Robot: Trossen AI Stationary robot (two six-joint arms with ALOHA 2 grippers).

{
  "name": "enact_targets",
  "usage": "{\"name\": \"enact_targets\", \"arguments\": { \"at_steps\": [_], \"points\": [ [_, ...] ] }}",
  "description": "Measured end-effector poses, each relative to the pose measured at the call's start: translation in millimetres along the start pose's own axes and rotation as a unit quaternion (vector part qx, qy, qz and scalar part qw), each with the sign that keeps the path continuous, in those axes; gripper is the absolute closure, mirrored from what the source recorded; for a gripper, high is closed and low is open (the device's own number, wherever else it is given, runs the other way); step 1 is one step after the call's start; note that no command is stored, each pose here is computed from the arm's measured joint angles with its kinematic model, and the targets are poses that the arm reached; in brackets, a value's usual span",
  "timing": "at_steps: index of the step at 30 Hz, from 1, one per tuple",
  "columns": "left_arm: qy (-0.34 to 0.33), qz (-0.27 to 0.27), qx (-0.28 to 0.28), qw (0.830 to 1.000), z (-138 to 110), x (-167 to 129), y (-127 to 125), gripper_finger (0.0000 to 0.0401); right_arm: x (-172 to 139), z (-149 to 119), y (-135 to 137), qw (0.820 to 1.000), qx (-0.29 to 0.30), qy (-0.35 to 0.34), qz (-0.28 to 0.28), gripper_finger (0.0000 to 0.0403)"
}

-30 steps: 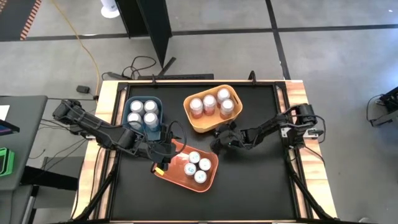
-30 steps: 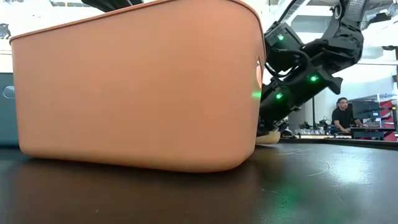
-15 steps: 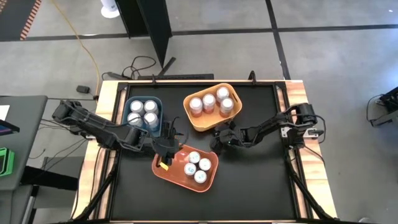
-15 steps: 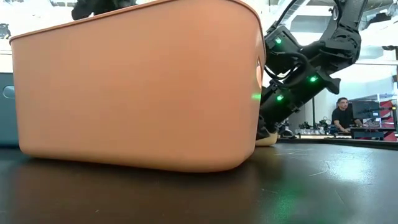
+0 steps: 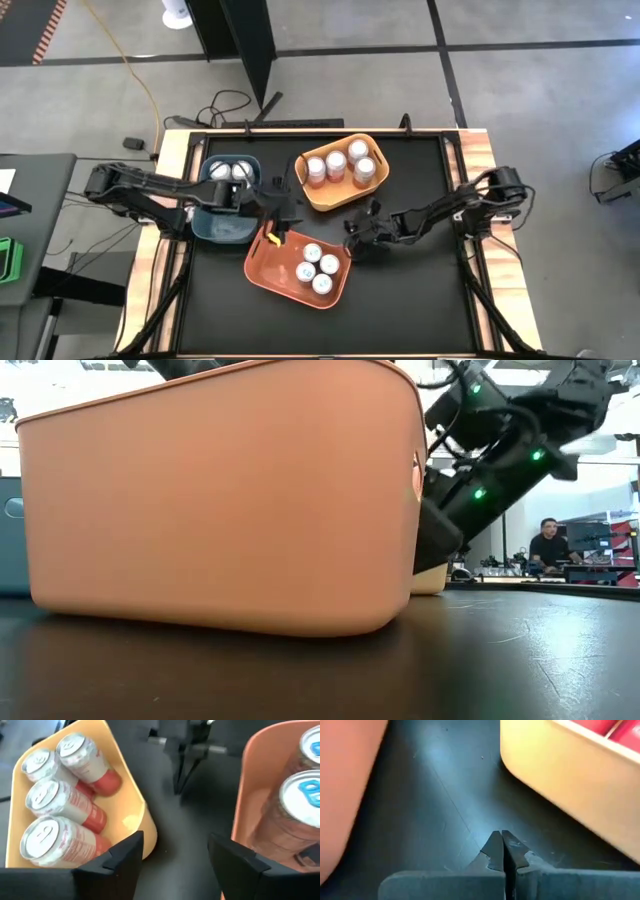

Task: Sort soda cans
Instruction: Move the yellow bin

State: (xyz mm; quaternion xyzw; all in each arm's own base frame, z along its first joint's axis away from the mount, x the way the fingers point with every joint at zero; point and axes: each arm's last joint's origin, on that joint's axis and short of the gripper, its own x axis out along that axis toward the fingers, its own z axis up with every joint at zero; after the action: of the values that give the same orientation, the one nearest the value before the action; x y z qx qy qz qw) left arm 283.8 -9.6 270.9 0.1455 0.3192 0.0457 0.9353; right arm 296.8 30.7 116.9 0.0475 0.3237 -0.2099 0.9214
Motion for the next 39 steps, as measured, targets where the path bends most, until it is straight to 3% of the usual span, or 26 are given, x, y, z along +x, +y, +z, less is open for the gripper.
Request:
{"name": "enact_targets", "arguments": {
  "at_steps": [7,14,19,25,34,39],
  "points": [
    [-0.004,-0.036,-0.024,0.999,-5.0,4.2,19.3,0.0263,-40.1,17.4,-5.0,0.999,-0.047,0.000,0.010,0.0399],
    [-0.011,-0.055,-0.036,0.998,-6.8,5.4,27.7,0.0387,-76.8,41.5,-18.5,0.996,-0.071,-0.055,0.011,0.0399],
    [-0.011,-0.047,-0.047,0.998,-8.4,12.6,33.2,0.0400,-96.4,53.4,-25.6,0.991,-0.092,-0.093,0.017,0.0399],
    [0.031,-0.051,-0.035,0.998,-9.8,42.2,35.1,0.0400,-114.2,63.4,-34.3,0.987,-0.098,-0.130,0.013,0.0399],
    [0.078,-0.070,-0.037,0.994,-5.3,72.6,34.9,0.0401,-119.7,62.7,-38.2,0.987,-0.101,-0.126,0.005,0.0399],
    [0.099,-0.049,-0.063,0.992,-9.7,81.8,41.6,0.0401,-118.8,62.0,-38.4,0.987,-0.105,-0.122,0.004,0.0399]
  ]
}}
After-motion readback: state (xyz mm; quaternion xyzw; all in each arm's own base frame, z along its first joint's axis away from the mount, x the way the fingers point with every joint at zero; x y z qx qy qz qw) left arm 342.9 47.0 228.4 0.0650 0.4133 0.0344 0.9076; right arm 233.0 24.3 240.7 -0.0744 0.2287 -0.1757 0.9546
